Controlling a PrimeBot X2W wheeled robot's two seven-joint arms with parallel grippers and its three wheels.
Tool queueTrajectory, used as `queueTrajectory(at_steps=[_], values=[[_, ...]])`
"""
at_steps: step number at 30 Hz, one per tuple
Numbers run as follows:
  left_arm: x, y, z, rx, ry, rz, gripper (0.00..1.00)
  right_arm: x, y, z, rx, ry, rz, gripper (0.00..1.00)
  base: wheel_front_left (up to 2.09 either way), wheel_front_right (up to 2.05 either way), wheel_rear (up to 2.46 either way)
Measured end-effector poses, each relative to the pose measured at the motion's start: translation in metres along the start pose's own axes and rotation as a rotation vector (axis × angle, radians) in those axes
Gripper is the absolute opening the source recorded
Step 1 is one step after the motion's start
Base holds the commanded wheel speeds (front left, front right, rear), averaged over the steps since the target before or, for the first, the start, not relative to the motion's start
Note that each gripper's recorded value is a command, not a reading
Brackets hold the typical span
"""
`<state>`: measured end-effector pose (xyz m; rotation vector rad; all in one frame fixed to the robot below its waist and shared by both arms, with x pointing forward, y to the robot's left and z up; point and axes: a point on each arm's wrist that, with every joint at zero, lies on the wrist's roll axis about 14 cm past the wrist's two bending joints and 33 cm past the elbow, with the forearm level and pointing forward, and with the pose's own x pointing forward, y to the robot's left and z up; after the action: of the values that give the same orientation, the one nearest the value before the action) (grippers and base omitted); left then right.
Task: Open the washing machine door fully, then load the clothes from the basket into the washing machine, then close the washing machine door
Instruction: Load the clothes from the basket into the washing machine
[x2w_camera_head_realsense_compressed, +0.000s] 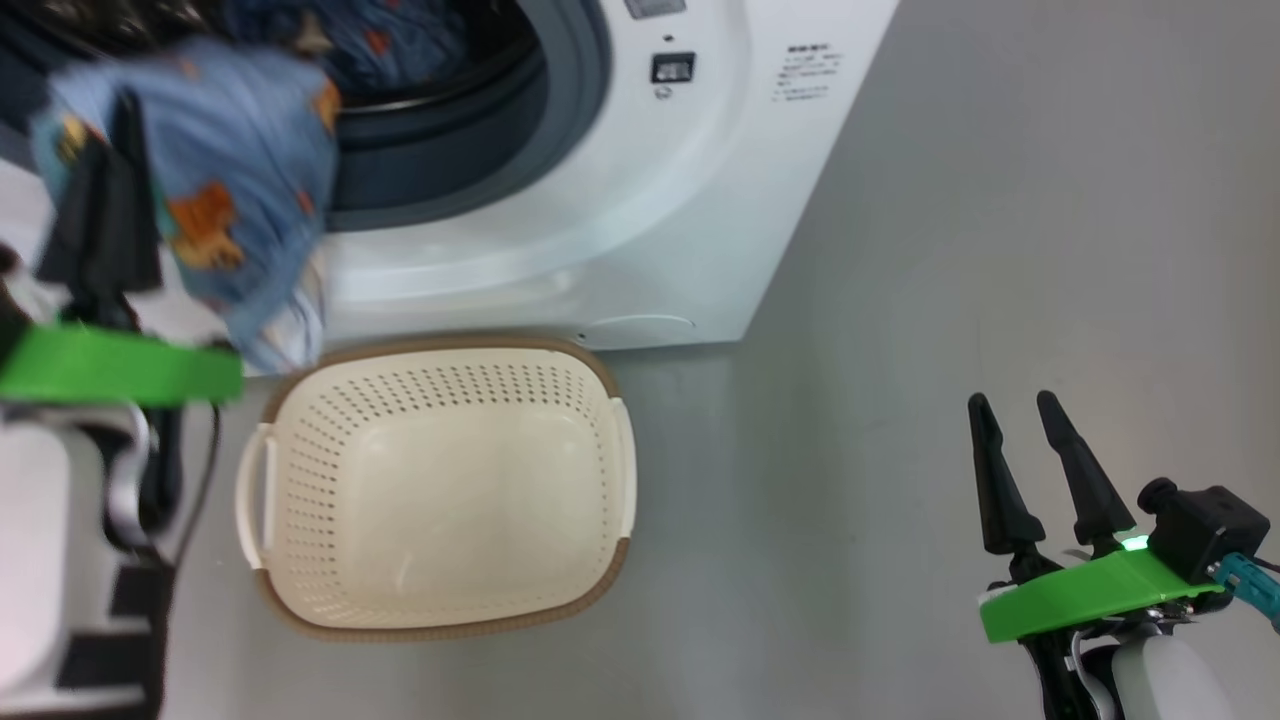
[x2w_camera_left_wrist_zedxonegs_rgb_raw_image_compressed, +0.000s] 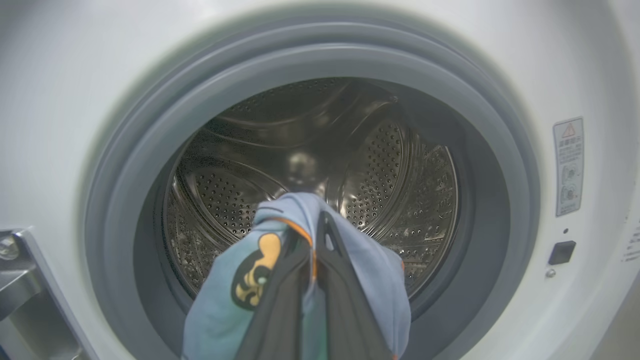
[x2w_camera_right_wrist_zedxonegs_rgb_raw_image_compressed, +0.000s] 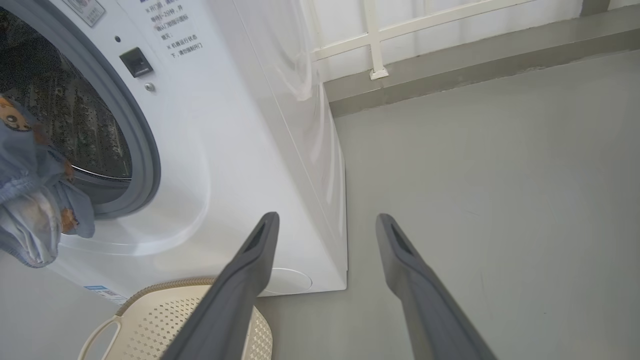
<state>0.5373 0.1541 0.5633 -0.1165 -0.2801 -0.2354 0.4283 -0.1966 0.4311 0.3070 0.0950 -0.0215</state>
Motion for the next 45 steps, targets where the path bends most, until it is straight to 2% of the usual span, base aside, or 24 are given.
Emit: queueTrajectory(at_steps=[6,12,21,27,34,38,39,41,45], values=[[0.045,0.0,-0.023,-0.019,0.028,-0.015,0.0,0.005,-0.01,-0.002,0.002,-0.001,-0.034,1.0,0.0,0.0,0.0],[0.067,0.0,-0.074,-0.047,0.143,-0.013,0.0,0.005,-0.023,-0.005,-0.009,0.007,-0.072,1.0,0.0,0.0,0.0],[0.095,-0.004,-0.125,-0.042,0.258,-0.029,0.0,0.003,-0.038,-0.008,-0.024,0.017,-0.114,1.0,0.0,0.0,0.0],[0.129,-0.009,-0.119,-0.015,0.213,-0.056,0.0,-0.001,-0.048,-0.007,-0.016,0.019,-0.146,1.0,0.0,0.0,0.0],[0.17,-0.004,-0.061,-0.027,-0.027,-0.036,0.0,0.002,-0.056,-0.011,-0.012,0.028,-0.169,1.0,0.0,0.0,0.0],[0.172,0.001,-0.064,-0.036,-0.053,-0.017,0.0,0.006,-0.059,-0.013,-0.013,0.028,-0.174,1.0,0.0,0.0,0.0],[0.171,0.001,-0.07,-0.038,-0.038,-0.015,0.22,0.006,-0.06,-0.013,-0.014,0.031,-0.176,1.0,0.0,0.0,0.0],[0.164,0.005,-0.093,-0.042,0.028,-0.001,0.98,0.006,-0.06,-0.015,-0.014,0.035,-0.176,1.0,0.0,0.0,0.0],[0.147,0.009,-0.128,-0.049,0.134,0.018,1.0,0.008,-0.058,-0.018,-0.01,0.039,-0.169,1.0,0.0,0.0,0.0]])
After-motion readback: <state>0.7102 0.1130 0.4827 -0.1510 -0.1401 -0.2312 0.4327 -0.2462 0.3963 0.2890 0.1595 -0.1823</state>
